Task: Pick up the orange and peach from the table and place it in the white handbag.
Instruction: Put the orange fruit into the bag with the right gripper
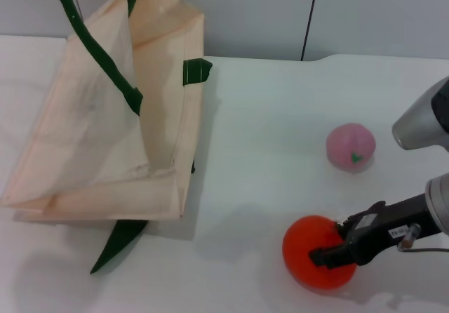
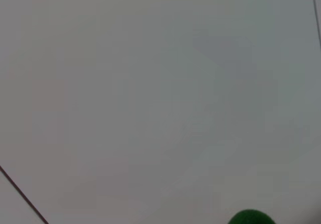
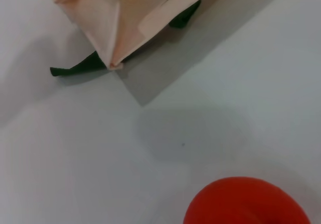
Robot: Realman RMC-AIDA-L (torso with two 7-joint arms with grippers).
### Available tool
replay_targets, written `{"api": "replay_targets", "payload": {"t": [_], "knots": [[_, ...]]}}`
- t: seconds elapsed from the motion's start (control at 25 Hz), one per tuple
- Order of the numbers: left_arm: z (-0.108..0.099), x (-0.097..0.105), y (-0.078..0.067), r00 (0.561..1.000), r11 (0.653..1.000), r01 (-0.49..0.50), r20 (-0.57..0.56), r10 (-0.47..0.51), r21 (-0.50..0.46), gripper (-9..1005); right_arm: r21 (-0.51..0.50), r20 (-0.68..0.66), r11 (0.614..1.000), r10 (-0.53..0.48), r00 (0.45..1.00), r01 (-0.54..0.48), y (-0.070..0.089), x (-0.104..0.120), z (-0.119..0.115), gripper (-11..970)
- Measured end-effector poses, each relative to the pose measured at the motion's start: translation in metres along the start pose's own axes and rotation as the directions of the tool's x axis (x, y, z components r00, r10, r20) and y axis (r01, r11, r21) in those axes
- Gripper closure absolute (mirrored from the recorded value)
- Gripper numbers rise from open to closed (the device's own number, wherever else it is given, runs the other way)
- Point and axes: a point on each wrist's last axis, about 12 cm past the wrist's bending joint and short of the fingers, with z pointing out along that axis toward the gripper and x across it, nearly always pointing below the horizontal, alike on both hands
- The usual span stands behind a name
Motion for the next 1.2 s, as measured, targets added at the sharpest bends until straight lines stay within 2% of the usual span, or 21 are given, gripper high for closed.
{"api": "replay_targets", "payload": {"t": [0.4,0.6,0.88,1.04,1.2], "knots": [[0.0,0.001,0.0,1.0,1.0,0.003,-0.001,-0.003,-0.002,887,-0.003,0.012,0.999,-0.036,0.999,0.037,0.0,-0.003,-0.002,564],[0.0,0.001,-0.001,1.0,1.0,0.0,-0.001,0.0,0.002,887,0.01,0.069,0.999,-0.045,0.997,0.045,-0.002,-0.011,-0.009,592],[0.002,-0.006,-0.005,1.0,1.0,-0.005,0.02,0.004,0.019,887,0.052,0.21,0.988,-0.152,0.966,0.144,0.004,-0.049,-0.019,636],[0.005,-0.017,-0.013,0.999,0.999,-0.027,0.039,0.025,0.043,887,0.047,0.285,0.981,-0.193,0.939,0.188,0.004,-0.065,-0.014,678],[0.009,-0.023,-0.022,0.998,0.997,-0.039,0.052,0.036,0.066,887,0.018,0.321,0.982,-0.182,0.929,0.187,-0.005,-0.073,-0.002,728]]}}
